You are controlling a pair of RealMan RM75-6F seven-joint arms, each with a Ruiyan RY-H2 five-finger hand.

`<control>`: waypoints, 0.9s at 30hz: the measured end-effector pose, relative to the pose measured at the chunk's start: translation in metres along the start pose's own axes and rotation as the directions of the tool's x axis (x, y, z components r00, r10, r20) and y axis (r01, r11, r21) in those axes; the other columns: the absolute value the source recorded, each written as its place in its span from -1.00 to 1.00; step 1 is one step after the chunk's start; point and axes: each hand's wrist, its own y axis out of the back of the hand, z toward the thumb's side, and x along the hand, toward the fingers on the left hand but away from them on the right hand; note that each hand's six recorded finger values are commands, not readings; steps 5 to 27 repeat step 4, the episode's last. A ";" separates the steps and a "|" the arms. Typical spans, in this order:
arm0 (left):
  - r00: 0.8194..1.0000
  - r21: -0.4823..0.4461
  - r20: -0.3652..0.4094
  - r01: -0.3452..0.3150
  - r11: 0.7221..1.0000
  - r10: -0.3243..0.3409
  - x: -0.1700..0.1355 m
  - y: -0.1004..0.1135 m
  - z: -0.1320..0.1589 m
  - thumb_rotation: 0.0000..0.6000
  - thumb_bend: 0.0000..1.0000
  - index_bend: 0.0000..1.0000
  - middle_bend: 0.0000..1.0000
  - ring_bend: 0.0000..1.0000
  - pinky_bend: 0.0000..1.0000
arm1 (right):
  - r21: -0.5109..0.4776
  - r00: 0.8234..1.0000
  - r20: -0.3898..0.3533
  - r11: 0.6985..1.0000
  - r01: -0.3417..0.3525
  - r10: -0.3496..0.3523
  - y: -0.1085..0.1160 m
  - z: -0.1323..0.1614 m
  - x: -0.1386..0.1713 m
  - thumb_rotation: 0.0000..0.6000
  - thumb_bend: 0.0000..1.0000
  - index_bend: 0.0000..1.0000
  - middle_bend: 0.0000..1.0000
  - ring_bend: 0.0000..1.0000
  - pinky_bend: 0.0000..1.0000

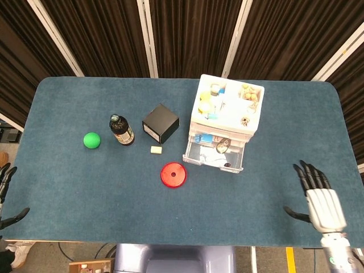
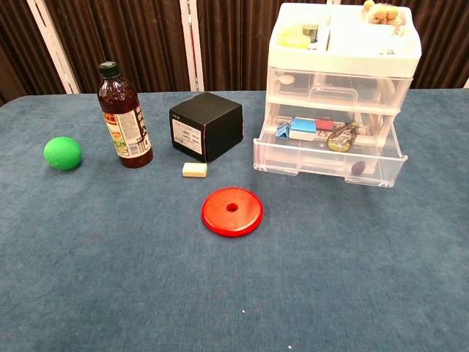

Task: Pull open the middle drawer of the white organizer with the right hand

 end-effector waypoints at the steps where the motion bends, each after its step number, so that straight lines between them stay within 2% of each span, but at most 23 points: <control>1: 1.000 0.004 0.000 0.001 1.000 -0.001 0.000 0.000 0.000 1.00 -0.97 -0.98 -1.00 -1.00 -1.00 | 0.022 1.000 0.000 1.000 0.009 -0.009 0.000 -0.006 0.004 1.00 -0.89 -1.00 -1.00 -1.00 -0.81; 4: 1.000 0.008 0.003 -0.003 1.000 0.003 0.001 0.001 0.000 1.00 -0.97 -0.99 -1.00 -1.00 -1.00 | 0.067 0.999 -0.007 0.997 0.044 -0.044 -0.002 -0.017 0.015 1.00 -0.89 -1.00 -1.00 -1.00 -0.81; 27: 1.000 0.008 0.003 -0.003 1.000 0.003 0.001 0.001 0.000 1.00 -0.97 -0.99 -1.00 -1.00 -1.00 | 0.067 0.999 -0.007 0.997 0.044 -0.044 -0.002 -0.017 0.015 1.00 -0.89 -1.00 -1.00 -1.00 -0.81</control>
